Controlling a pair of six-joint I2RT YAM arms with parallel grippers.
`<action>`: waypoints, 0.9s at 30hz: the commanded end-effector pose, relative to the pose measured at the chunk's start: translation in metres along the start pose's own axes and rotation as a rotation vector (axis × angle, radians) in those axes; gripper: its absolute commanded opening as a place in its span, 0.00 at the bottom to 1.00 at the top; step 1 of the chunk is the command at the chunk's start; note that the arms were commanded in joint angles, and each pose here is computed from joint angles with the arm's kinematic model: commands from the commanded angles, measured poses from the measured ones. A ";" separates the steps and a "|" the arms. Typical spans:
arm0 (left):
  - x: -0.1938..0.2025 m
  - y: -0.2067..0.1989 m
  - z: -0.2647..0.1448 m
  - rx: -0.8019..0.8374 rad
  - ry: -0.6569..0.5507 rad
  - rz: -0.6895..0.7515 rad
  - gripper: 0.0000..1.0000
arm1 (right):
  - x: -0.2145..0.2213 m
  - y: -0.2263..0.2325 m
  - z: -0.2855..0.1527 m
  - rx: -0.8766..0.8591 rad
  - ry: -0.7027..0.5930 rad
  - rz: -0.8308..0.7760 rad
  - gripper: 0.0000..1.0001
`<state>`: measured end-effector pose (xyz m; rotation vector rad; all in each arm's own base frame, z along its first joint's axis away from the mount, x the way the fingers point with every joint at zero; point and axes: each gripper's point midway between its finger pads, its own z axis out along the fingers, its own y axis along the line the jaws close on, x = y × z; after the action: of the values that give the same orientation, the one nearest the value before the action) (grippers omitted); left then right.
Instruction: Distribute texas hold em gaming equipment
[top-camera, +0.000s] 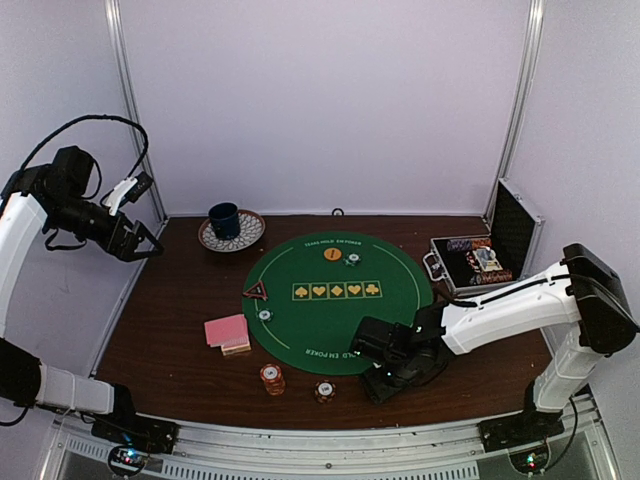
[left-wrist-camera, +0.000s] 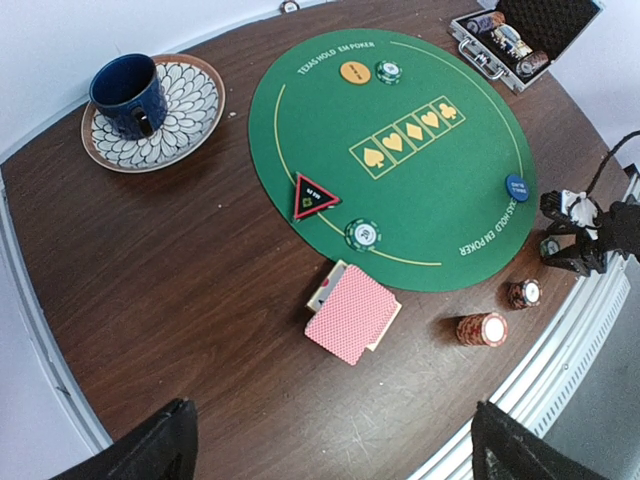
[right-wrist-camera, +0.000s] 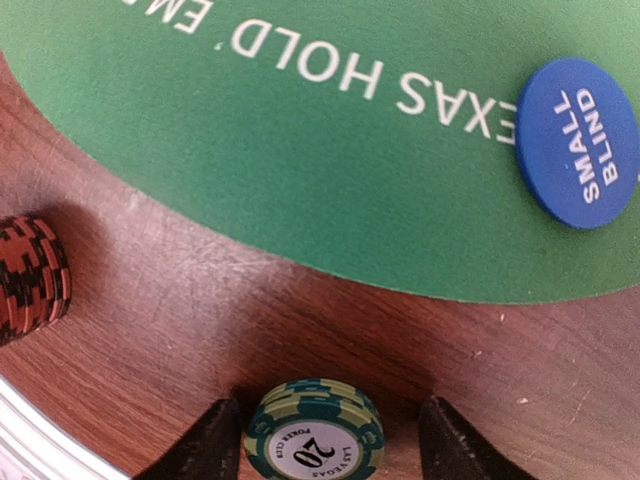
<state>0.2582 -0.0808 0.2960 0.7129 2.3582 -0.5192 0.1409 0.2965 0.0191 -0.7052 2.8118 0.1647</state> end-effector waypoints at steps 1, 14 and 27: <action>-0.005 0.001 0.000 0.006 -0.025 0.005 0.98 | -0.002 0.000 -0.001 -0.007 -0.006 0.011 0.59; -0.004 0.000 0.001 0.015 -0.023 0.000 0.98 | -0.004 0.000 -0.009 -0.010 -0.011 0.008 0.36; -0.004 -0.001 0.000 0.013 -0.021 0.002 0.97 | -0.029 0.004 -0.058 -0.025 -0.082 -0.017 0.22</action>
<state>0.2580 -0.0814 0.2963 0.7136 2.3566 -0.5239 0.1410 0.3008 0.0476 -0.7192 2.7978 0.1983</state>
